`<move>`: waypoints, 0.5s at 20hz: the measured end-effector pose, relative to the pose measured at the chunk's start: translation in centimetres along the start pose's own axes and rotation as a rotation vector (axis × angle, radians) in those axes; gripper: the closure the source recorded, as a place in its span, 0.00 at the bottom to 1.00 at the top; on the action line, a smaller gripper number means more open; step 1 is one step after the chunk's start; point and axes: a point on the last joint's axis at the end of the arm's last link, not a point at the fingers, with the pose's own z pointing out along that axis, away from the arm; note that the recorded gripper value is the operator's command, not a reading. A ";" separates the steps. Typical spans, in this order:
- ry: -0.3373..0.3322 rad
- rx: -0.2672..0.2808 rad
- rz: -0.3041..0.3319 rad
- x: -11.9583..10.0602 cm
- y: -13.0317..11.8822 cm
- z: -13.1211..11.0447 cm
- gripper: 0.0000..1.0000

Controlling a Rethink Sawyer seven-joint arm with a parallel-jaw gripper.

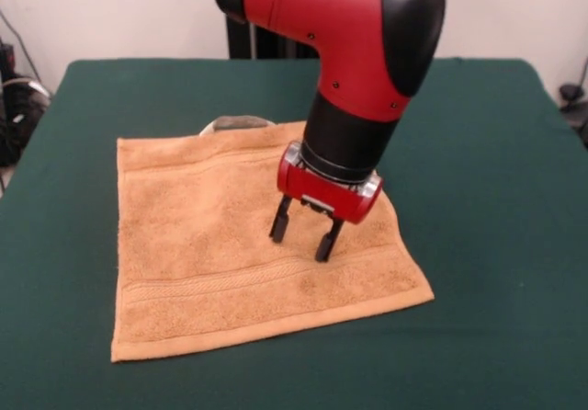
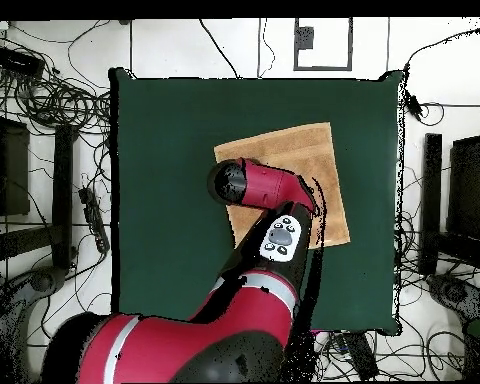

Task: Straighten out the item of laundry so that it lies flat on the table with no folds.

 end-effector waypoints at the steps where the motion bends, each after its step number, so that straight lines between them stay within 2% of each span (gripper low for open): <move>1: -0.020 -0.001 -0.003 -0.2 0.0 0.1 0.00; 4: -0.091 -0.001 -0.014 -0.7 0.0 0.5 0.00; 10: -0.150 -0.007 -0.016 -1.3 -0.2 0.8 0.00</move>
